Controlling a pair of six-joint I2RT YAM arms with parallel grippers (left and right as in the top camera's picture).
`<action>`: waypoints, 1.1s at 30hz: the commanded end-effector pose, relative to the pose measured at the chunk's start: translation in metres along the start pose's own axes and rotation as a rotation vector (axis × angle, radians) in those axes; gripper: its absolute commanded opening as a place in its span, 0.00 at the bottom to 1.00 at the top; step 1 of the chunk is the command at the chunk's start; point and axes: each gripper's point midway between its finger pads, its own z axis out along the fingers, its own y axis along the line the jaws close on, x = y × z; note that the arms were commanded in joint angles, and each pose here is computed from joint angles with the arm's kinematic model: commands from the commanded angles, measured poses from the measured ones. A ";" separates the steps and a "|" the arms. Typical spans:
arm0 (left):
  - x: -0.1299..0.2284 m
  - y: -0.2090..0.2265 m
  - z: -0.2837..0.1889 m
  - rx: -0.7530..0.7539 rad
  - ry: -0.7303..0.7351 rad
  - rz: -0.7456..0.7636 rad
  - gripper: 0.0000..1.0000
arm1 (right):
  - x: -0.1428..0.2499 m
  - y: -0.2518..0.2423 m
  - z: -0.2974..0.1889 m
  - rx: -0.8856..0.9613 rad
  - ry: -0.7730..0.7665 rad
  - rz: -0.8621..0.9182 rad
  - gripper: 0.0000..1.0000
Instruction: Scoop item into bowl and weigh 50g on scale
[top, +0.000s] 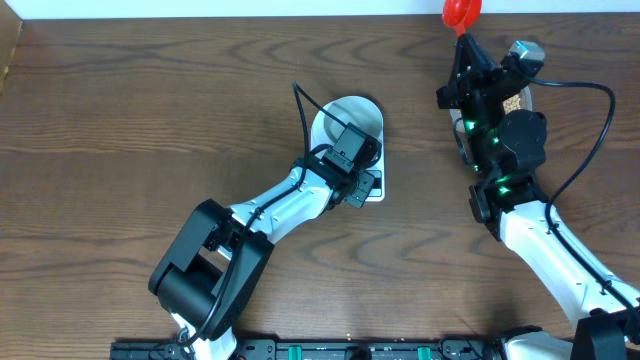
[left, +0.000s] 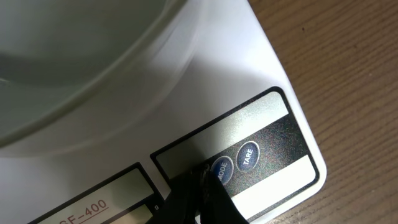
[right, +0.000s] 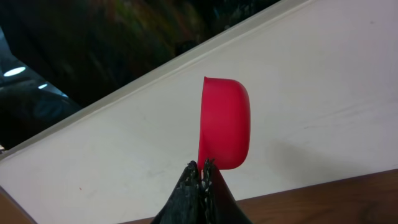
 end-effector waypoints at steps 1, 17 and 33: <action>0.025 0.001 0.012 0.012 0.083 -0.002 0.07 | -0.005 0.003 0.004 -0.012 -0.009 -0.015 0.01; -0.027 -0.004 -0.055 0.016 -0.128 0.041 0.07 | -0.012 -0.013 0.004 0.080 -0.050 -0.065 0.01; 0.005 0.000 -0.007 0.003 0.011 0.039 0.07 | -0.015 -0.018 0.004 0.093 -0.056 -0.087 0.01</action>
